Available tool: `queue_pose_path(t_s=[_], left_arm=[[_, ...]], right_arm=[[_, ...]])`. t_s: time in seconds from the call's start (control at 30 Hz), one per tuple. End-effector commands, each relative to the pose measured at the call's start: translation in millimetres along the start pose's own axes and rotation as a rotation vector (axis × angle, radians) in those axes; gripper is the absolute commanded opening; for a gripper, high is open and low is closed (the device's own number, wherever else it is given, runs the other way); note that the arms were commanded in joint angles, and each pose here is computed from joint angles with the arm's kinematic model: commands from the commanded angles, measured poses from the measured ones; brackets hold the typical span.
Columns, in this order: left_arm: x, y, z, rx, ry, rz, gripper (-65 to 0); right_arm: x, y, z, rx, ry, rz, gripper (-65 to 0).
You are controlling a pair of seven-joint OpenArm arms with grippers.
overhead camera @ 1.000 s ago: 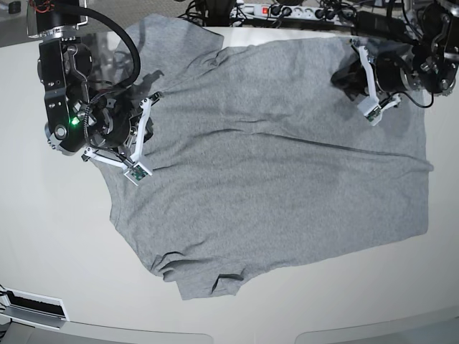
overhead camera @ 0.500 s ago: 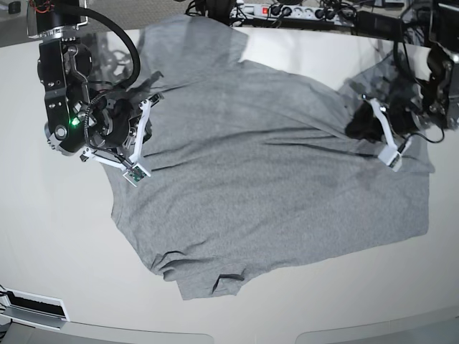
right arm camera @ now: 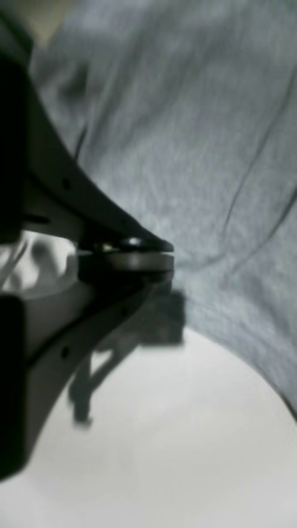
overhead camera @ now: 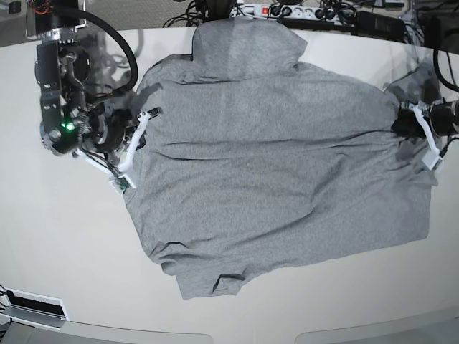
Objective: Layout the t-shirt on the table in an organized manner, then fold the t-shirt properly
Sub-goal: 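Lift the shirt by its shoulders with both grippers and pull apart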
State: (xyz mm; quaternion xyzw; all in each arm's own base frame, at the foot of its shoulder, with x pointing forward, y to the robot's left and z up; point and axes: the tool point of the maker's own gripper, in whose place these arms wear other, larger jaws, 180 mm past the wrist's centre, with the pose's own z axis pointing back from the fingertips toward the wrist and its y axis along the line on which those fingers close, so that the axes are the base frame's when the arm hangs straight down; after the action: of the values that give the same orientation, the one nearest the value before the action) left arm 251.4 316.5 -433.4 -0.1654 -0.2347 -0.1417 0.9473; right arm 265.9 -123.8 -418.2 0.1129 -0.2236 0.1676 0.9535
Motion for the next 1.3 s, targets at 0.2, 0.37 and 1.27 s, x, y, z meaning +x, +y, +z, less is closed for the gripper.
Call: queue_pose_path(t_s=[0.2,0.37,1.27], left_arm=[[44,5,26,-0.032,-0.128,0.028,-65.0],[71,10,38,-0.026,-0.203,0.031,-65.0],[58,73,109,0.173,-0.309,0.21,-65.0]], right_arm=[[-15,0,43,0.274,-0.174,-0.17,-65.0],[-46,21,62,0.43,-0.194,-0.274,-65.0],[-112,78,19,0.538,-0.123,-0.599,-29.9]])
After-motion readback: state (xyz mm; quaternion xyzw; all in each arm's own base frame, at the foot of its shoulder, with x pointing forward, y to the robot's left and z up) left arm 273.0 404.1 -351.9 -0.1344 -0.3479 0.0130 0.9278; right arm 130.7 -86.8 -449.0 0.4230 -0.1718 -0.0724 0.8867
